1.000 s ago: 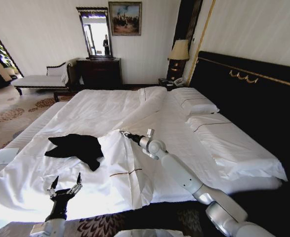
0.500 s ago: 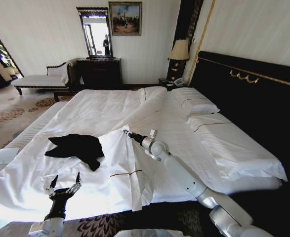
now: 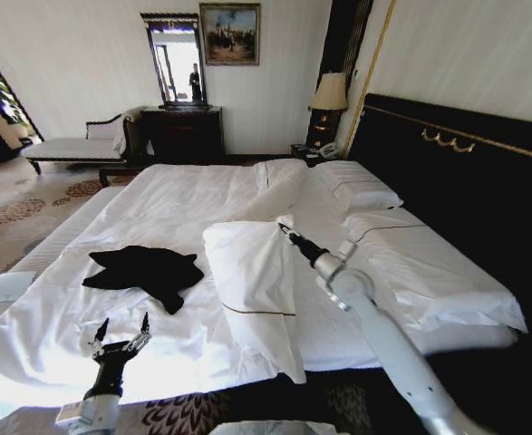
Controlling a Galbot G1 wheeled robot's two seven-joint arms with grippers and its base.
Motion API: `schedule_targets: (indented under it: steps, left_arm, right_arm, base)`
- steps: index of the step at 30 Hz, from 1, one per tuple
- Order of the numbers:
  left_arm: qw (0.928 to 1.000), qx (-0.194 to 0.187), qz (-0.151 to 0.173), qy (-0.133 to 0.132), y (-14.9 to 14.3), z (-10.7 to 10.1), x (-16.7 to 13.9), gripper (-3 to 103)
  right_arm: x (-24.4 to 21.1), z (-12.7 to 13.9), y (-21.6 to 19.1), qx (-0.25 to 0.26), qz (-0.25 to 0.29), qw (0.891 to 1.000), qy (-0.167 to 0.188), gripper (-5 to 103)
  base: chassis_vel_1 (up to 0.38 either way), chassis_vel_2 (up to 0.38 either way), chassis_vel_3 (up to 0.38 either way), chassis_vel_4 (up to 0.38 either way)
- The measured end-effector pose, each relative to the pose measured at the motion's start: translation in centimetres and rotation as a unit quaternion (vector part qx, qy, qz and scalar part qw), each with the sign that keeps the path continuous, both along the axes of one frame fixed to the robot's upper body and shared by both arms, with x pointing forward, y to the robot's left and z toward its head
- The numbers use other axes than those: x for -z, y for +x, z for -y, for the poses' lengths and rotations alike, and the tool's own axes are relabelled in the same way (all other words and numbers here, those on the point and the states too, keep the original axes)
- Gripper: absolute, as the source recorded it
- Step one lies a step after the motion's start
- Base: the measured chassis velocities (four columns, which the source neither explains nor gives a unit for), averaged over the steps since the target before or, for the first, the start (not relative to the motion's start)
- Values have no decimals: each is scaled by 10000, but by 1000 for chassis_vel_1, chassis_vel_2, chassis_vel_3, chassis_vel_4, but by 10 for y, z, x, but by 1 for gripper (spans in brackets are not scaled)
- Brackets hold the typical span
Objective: Fold the clothes on the bed.
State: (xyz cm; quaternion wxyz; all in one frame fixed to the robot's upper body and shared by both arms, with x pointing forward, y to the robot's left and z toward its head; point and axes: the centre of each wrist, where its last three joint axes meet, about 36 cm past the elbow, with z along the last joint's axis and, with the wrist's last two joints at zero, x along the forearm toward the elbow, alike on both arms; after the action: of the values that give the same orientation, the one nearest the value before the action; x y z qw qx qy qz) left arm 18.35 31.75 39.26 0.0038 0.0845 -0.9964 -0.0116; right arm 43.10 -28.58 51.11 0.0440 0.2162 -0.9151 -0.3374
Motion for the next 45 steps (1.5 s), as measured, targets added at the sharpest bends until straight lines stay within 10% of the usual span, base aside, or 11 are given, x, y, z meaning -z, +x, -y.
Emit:
schedule_targets:
  steps: [14, 18, 27, 35, 45]
  left_arm:
    - [9998, 42, 96, -170, 7, 2, 3, 100]
    - [9997, 48, 123, -224, 10, 4, 6, 100]
    - [9993, -106, 130, -338, 9, 1, 15, 100]
    - [9984, -242, 170, -479, 13, -4, 22, 100]
    - [9977, -321, 147, -587, 15, -7, 28, 100]
  right_arm:
    - [-48, 61, -114, 1881, 199, 9819, 114, 0]
    - [-69, 60, -160, 2746, -14, 9616, -22, 0]
    - [-63, 64, -211, 4619, -1531, 8699, -812, 0]
    - [-41, 58, -226, 5145, -2533, 8126, -1046, 0]
    - [-9, 36, -232, 5112, -2524, 8137, -1133, 0]
  base:
    - [0, 0, 0, 0]
    - [0, 0, 0, 0]
    - [0, 0, 0, 0]
    - [0, 0, 0, 0]
    - [0, 0, 0, 0]
